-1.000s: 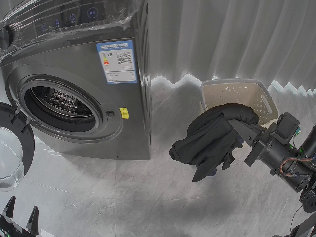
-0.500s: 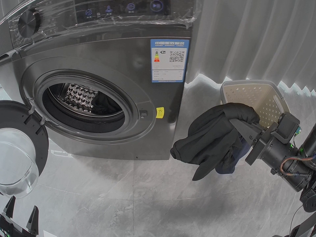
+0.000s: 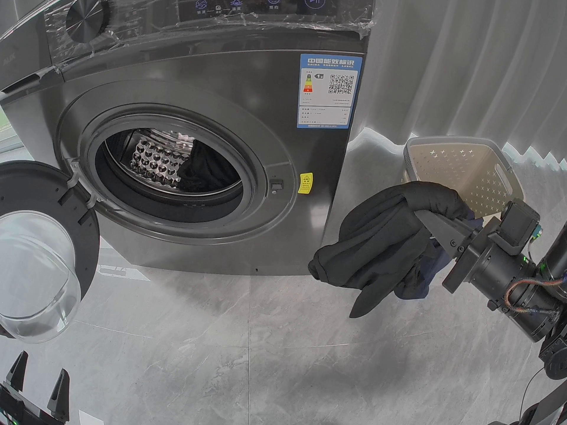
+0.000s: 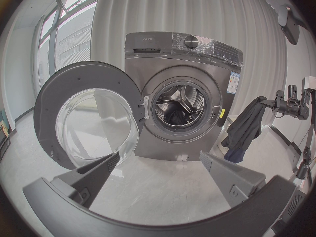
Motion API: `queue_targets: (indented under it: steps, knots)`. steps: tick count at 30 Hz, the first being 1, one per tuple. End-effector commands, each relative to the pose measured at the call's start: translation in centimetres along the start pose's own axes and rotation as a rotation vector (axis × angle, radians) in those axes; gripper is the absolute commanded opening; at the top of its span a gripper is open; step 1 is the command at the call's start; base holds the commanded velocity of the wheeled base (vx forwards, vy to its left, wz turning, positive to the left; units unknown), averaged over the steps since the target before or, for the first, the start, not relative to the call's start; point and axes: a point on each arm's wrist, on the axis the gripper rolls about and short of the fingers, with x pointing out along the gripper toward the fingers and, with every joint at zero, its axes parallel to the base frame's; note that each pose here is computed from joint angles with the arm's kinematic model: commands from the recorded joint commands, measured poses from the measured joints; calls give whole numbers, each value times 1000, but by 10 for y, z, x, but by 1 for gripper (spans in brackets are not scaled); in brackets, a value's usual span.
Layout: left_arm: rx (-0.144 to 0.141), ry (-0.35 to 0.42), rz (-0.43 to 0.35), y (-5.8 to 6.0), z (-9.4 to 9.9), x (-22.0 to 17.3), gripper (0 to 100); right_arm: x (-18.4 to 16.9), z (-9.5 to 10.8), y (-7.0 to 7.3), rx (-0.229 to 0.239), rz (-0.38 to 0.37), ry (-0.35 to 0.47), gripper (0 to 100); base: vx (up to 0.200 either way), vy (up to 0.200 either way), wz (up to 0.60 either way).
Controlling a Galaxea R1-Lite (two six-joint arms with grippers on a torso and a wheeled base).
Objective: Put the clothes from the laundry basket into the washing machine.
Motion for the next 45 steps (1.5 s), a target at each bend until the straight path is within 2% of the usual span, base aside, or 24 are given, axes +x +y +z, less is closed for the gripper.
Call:
queue_targets:
  steps: [1, 7, 28, 34, 42, 45]
  knots:
    - [0, -2, 0, 0, -4, 0, 100, 0, 0, 0, 0, 0, -1, 0, -200, 0, 0]
    - [0, -2, 0, 0, -4, 0, 100, 0, 0, -1, -1, -2, 2, 0, 0, 0, 0]
    - [0, -2, 0, 0, -4, 0, 100, -1, 2, -4, -4, -19, -6, 0, 0, 200, 0]
    - [0, -2, 0, 0, -4, 0, 100, -1, 0, -4, -4, -19, 3, 0, 0, 0, 0]
    - [0, -2, 0, 0, -4, 0, 100, 0, 0, -5, -4, -22, 1, 0, -200, 0, 0]
    - [0, -2, 0, 0, -4, 0, 100, -1, 0, -5, -5, -20, 3, 0, 0, 0, 0]
